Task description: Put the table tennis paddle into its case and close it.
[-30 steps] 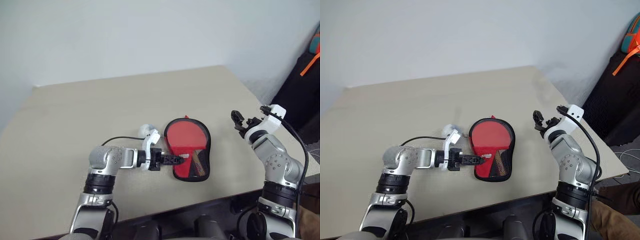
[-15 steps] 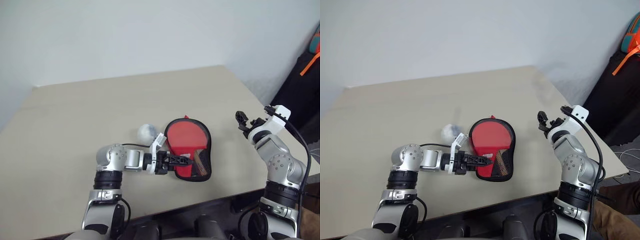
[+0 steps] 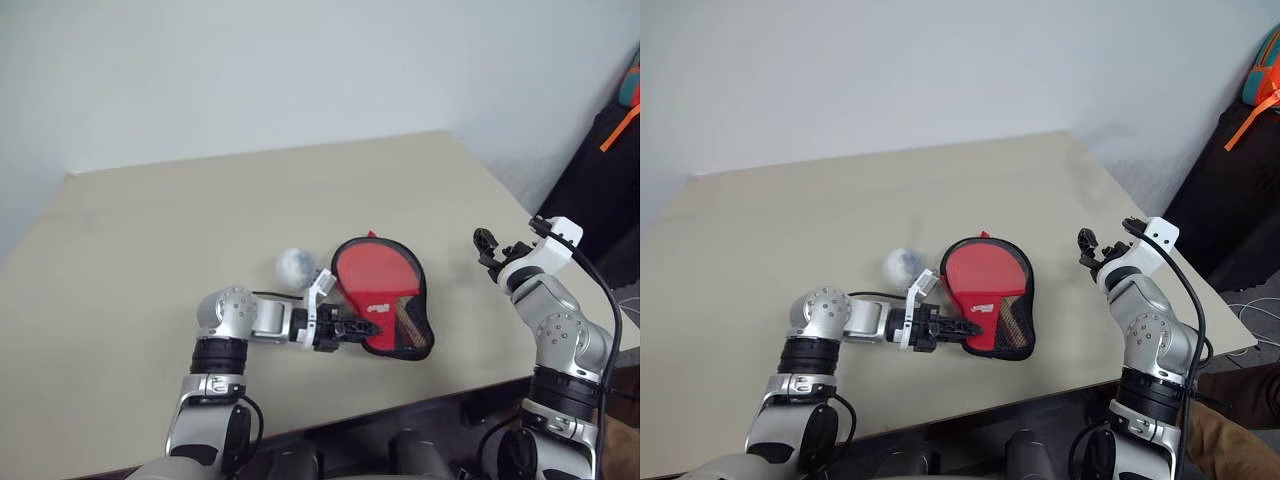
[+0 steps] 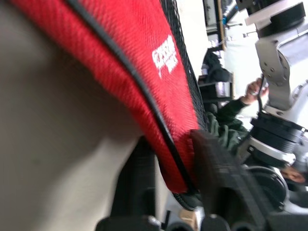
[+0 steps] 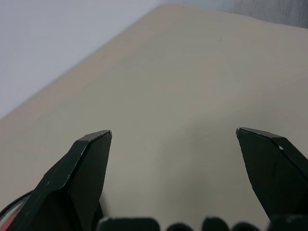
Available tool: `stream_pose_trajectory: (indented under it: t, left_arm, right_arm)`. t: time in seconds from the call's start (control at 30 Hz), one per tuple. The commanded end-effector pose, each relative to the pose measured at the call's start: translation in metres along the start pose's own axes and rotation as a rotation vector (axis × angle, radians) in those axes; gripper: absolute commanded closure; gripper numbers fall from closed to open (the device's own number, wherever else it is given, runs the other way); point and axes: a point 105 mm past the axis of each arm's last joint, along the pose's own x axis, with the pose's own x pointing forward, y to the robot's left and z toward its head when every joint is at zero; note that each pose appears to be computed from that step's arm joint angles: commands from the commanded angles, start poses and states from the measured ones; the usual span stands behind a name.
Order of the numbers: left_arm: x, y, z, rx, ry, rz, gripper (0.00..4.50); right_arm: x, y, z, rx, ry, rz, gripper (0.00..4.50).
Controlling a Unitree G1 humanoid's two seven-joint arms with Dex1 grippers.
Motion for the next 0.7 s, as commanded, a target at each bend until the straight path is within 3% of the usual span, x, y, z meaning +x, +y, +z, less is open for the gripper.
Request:
stream_pose_trajectory:
  t: [0.03,0.33,0.5,0.7]
  left_arm:
    - [0.001,-0.009,-0.001,-0.009,0.010,-0.056,4.42]
    - [-0.008,-0.006,-0.009,-0.034,0.015,-0.040,4.42]
    - [-0.020,-0.019,-0.017,-0.076,-0.011,-0.161,4.42]
    - [-0.021,-0.030,-0.042,-0.101,0.062,-0.212,4.42]
  right_arm:
    - [-0.002,0.004,0.021,-0.015,-0.070,0.009,0.00]
    - [-0.005,0.002,0.012,-0.028,-0.047,-0.002,0.00]
    - [-0.006,0.004,0.010,-0.053,-0.032,0.008,0.00]
    - [-0.011,0.002,0.004,-0.064,-0.008,0.003,0.00]
